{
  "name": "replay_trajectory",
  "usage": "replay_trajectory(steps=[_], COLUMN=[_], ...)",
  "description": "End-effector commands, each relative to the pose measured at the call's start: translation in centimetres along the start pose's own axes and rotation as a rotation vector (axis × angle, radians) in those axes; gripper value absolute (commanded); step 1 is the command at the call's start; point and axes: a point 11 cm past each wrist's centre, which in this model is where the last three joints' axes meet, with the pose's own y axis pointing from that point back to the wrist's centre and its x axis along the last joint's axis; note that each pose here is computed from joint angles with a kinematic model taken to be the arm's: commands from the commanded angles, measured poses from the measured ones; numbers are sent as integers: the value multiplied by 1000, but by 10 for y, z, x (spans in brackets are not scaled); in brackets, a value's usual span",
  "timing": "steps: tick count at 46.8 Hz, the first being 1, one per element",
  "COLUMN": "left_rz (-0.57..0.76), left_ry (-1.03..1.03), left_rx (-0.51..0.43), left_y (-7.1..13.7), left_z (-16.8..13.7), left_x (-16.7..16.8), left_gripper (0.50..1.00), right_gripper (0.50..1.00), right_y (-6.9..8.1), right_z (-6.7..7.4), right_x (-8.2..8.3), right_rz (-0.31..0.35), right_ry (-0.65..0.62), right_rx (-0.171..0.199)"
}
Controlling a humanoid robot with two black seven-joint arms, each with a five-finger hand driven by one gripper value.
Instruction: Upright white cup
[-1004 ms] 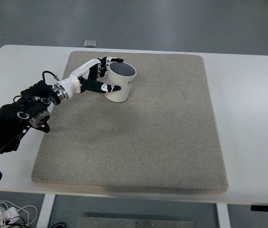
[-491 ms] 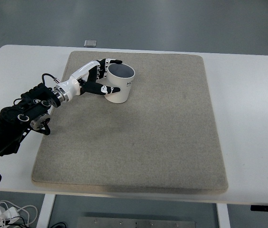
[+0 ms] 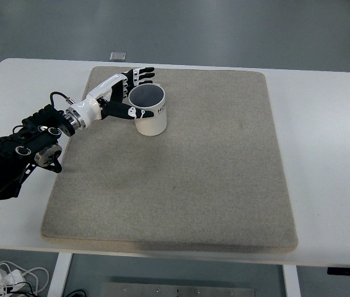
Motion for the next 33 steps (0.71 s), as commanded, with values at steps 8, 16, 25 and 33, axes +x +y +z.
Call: replay_trajectory(steps=[8, 16, 25, 33], left_rz=[33, 51, 180, 322], left_ry=[13, 38, 125, 215], left_rx=[-106, -162, -257, -315], left_y=[2, -3, -13, -12], left_z=[37, 55, 87, 103], left_x=[21, 26, 53, 87], left_gripper=[992, 992, 992, 994], right_gripper=[952, 952, 952, 952], right_y=[0, 0, 0, 0], right_z=[0, 0, 0, 0], right_x=[0, 0, 0, 0], right_rz=[0, 0, 0, 0], right_ry=[0, 0, 0, 0], right_rx=[0, 0, 0, 0])
